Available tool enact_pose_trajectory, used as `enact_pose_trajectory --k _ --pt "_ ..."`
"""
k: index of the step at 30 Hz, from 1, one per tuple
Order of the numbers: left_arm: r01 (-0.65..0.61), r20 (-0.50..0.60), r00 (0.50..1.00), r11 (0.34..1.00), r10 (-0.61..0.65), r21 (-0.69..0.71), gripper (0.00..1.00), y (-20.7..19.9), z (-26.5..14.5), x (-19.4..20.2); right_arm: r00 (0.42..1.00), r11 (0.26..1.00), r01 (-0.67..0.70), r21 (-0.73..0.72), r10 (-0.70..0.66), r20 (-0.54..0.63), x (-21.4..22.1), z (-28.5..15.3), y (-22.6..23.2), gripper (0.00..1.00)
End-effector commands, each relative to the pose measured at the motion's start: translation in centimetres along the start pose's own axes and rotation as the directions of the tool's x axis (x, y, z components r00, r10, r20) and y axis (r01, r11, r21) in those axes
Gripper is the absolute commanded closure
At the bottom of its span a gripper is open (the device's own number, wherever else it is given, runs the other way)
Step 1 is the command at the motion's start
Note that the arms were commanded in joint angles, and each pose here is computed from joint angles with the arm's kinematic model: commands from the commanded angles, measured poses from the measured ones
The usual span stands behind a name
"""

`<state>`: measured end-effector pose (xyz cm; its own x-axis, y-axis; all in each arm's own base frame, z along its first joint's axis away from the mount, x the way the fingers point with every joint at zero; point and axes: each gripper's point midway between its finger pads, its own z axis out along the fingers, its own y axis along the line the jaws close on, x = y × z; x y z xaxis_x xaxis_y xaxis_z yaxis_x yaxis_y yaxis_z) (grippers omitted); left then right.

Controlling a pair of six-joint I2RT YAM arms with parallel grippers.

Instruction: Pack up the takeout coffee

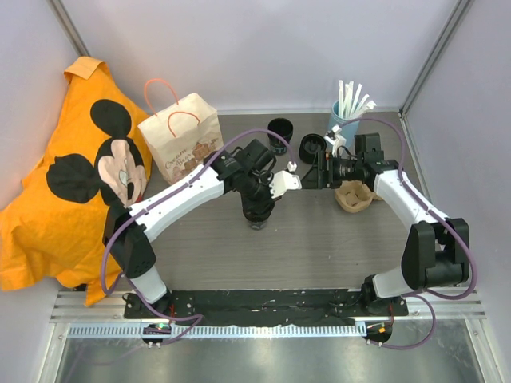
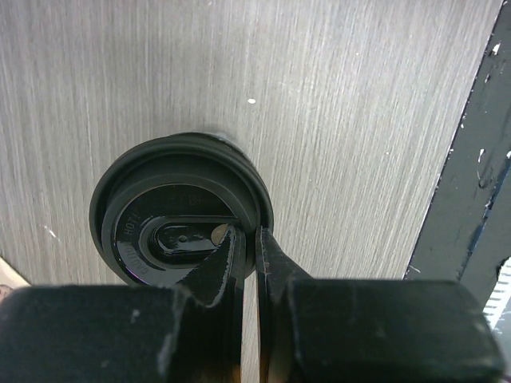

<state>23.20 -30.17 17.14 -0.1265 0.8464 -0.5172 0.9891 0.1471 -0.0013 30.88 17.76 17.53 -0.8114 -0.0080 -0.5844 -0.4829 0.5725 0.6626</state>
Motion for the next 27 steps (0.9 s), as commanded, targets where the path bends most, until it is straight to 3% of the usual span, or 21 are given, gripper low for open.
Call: enact_pose_trajectory --k 1,27 --pt "-0.005 0.035 0.999 1.000 0.004 0.030 1.00 -0.9 0.5 -0.8 0.999 0.995 -0.015 -0.098 0.019 0.040 -0.5 0.7 1.5 0.08" --pt "0.027 -0.011 1.000 1.000 -0.027 -0.010 1.00 0.0 3.2 0.5 0.993 0.979 -0.066 -0.195 0.045 -0.109 2.1 6.0 3.0 0.12"
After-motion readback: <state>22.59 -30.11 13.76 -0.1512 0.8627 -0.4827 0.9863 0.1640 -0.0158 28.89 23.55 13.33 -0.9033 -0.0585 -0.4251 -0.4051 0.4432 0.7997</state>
